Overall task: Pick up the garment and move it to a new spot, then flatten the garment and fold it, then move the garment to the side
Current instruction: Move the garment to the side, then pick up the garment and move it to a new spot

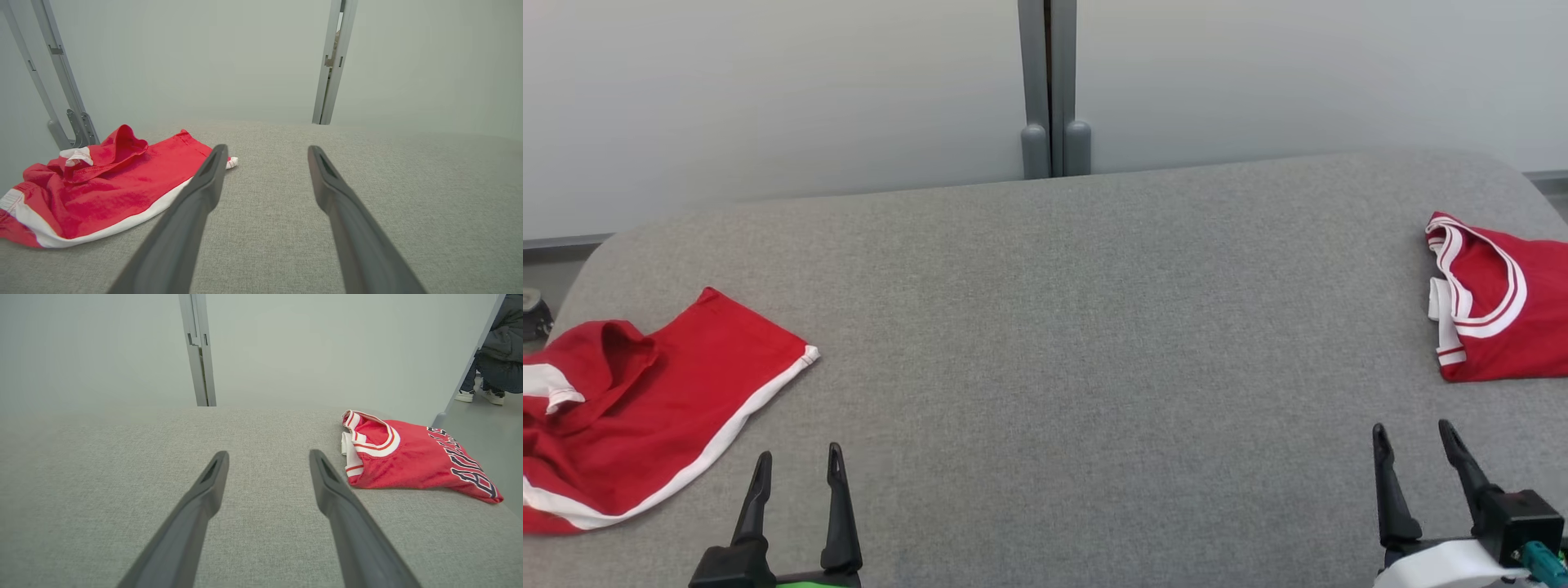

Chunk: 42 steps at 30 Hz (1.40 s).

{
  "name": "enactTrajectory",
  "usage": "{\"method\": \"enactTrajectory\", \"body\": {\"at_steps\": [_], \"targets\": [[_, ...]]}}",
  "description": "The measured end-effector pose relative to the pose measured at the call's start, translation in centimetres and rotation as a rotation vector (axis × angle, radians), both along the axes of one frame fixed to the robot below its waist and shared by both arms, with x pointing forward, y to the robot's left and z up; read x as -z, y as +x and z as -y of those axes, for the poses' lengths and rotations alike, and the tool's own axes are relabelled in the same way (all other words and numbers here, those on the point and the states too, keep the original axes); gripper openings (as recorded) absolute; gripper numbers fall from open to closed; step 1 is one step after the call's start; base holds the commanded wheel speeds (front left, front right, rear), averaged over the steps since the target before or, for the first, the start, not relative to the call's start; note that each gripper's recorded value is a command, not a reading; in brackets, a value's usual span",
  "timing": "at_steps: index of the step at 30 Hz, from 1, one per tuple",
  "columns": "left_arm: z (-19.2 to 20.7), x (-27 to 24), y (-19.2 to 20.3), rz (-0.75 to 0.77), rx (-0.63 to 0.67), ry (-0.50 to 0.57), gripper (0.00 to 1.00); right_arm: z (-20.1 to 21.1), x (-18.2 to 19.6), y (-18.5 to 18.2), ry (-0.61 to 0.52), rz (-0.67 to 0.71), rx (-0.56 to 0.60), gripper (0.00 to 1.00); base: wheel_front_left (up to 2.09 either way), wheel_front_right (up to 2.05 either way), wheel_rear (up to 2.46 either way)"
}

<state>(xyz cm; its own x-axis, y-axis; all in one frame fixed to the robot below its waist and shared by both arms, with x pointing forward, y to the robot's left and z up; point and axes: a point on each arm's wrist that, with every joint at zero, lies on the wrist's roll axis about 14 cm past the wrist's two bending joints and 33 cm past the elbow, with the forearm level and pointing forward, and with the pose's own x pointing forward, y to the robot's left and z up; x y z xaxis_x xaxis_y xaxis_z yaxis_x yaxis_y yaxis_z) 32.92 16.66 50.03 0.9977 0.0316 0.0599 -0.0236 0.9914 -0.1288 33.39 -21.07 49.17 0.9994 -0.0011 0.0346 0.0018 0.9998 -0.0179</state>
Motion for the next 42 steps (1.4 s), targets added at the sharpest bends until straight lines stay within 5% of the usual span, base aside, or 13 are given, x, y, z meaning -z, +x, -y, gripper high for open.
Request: {"method": "enactTrajectory", "body": {"at_steps": [21, 42], "targets": [[0.3, 0.7, -1.1, -0.017, 0.016, -0.007, 1.00, -3.4, -0.2, 0.2, 0.005, 0.009, -0.090, 1.00, 0.00, 0.00, 0.00], [-10.4, 2.5, -11.4, -0.055, -0.415, -0.028, 1.00, -19.9, -0.5, 3.1, 0.050, -0.005, -0.584, 1.00, 0.00, 0.00, 0.00]]}}
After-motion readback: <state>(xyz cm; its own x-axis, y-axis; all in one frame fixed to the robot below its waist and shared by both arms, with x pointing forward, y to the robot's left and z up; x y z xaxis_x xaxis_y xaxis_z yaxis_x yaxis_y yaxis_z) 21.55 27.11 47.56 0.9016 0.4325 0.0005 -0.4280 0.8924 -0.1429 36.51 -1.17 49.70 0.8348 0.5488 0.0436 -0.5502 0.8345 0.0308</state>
